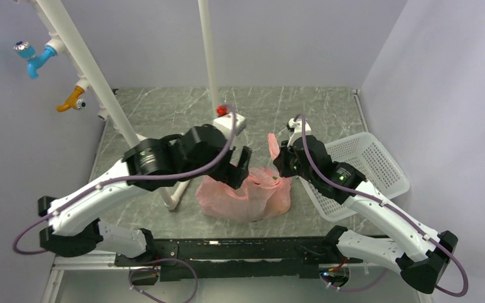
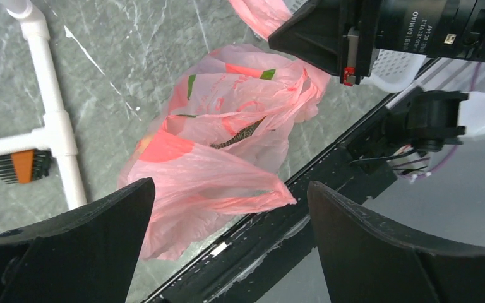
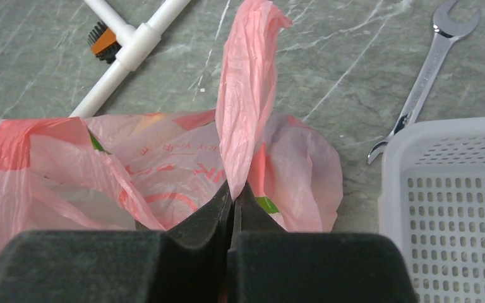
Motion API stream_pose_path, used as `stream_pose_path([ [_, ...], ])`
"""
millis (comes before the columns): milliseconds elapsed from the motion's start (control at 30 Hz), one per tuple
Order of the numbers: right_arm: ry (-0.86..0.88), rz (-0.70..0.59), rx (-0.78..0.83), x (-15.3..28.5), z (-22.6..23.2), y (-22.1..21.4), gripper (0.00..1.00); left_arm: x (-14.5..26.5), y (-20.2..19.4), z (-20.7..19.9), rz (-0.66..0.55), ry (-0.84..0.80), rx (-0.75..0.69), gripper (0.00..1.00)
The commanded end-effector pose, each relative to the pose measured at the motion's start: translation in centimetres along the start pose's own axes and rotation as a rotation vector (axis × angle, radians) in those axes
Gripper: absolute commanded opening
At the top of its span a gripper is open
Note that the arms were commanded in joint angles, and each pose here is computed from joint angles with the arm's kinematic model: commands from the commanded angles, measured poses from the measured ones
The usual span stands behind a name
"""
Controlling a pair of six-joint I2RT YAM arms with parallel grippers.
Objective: Take the fake fruits out of the plastic bag
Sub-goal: Adjust the plastic bag at the center of the board.
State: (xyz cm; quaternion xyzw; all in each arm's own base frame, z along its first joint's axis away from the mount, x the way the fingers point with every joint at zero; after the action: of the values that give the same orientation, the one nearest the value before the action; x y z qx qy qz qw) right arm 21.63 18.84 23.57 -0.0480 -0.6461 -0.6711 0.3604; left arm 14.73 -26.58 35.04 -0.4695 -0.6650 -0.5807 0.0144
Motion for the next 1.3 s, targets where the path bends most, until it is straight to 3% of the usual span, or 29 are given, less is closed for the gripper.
stream_pose_path([
  [0,0.050,-0.062,-0.029,0.8,0.8,1.4,0.00,-0.5,-0.6,0.7,0.060,0.207,-0.131,0.98],
  [167,0.038,-0.084,-0.035,1.2,0.5,1.8,0.00,-2.7,-2.7,-0.5,0.116,0.339,-0.196,0.99],
  [333,0.019,-0.081,-0.035,1.2,0.1,1.4,0.00,-3.8,-4.7,0.9,0.132,0.567,-0.198,0.99],
  [400,0.016,-0.082,-0.038,1.3,0.0,1.1,0.00,-4.1,-5.3,1.7,0.138,0.626,-0.223,0.95],
  [500,0.000,-0.087,-0.047,1.5,-0.4,0.9,0.00,-3.8,-6.0,3.1,0.129,0.671,-0.202,0.81],
  [633,-0.020,-0.096,-0.053,1.8,-0.9,0.7,0.00,-2.1,-5.5,4.1,0.074,0.665,-0.131,0.49],
  [767,-0.034,-0.102,-0.050,2.0,-1.3,0.6,0.00,-1.6,-5.6,4.7,0.100,0.624,-0.124,0.35],
  [867,-0.046,-0.112,-0.047,2.1,-1.5,0.9,0.00,-1.2,-5.6,5.3,0.099,0.598,-0.102,0.07],
  [900,-0.048,-0.116,-0.046,2.1,-1.5,1.1,0.00,-1.1,-5.6,5.5,0.094,0.588,-0.100,0.02],
  [1033,-0.062,-0.140,-0.033,1.6,-1.6,2.1,0.00,-0.5,-4.0,6.4,0.041,0.544,-0.039,0.00],
  [1267,-0.108,-0.174,-0.054,-1.0,-1.8,9.9,0.00,-0.5,4.6,8.8,-0.124,0.369,0.102,0.00],
])
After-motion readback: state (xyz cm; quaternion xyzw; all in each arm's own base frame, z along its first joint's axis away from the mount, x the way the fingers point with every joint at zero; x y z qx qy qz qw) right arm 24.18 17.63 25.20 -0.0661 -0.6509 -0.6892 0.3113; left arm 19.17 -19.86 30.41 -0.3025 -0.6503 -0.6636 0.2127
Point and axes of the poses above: each gripper's point midway between its finger pads, its own x axis back along the fingers, its own z axis along the line the jaws close on, y = z × x, the point moved 2 cm from there along x, back along the fingers, and after that the axes turned 7 degrees about x, right-handed, at the moved point
